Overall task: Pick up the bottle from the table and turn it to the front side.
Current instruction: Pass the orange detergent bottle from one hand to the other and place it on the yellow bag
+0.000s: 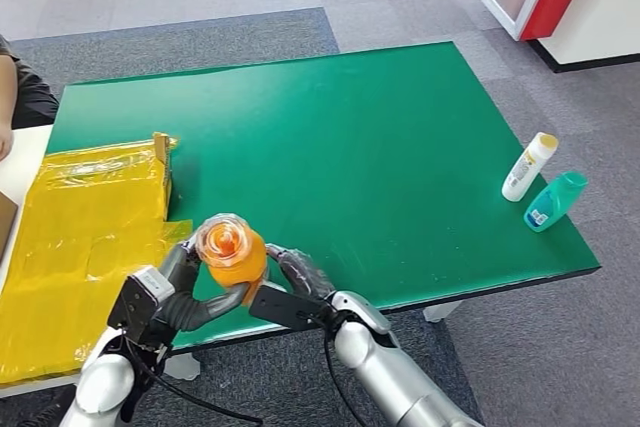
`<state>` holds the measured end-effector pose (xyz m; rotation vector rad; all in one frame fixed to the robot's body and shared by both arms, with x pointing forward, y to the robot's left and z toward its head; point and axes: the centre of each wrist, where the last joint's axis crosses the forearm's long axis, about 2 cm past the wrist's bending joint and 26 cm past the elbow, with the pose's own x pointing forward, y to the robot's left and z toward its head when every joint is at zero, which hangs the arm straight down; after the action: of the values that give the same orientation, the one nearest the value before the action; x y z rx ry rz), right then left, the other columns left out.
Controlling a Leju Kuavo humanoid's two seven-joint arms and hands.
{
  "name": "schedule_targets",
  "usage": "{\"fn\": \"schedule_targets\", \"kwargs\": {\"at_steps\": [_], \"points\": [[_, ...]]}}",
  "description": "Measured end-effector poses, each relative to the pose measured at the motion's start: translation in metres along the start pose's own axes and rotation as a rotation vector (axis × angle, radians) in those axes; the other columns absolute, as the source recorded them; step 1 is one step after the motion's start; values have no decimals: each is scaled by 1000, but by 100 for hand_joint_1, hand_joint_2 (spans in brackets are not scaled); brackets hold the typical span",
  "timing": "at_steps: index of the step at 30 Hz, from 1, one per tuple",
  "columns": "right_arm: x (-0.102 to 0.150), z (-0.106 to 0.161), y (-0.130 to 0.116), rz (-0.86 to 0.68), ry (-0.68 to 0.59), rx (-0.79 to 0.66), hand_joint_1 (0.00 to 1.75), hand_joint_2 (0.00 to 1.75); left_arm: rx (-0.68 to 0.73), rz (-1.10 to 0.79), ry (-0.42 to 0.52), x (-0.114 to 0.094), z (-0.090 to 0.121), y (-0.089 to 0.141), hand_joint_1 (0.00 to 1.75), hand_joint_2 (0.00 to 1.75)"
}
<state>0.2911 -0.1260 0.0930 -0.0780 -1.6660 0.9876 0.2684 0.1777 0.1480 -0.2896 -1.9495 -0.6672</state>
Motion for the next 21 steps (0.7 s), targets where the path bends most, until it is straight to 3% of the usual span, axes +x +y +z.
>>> {"fn": "schedule_targets", "kwargs": {"at_steps": [2,3,6,7,15,21], "points": [[0,0,1,0,-1,2,175,175,-1,-2,0,0,0,1,175,175],[1,0,1,1,-2,3,142,175,-1,-3,0,0,0,1,175,175],[1,0,1,1,-3,5,11,175,2,-8,0,0,0,1,175,175],[1,0,1,2,-3,4,0,175,4,-14,2,-1,0,2,175,175],[2,1,-2,-12,6,-26,0,175,33,-196,59,-1,3,11,175,175],[-2,4,-11,-26,20,-53,0,175,21,-467,107,1,2,49,175,175]]}}
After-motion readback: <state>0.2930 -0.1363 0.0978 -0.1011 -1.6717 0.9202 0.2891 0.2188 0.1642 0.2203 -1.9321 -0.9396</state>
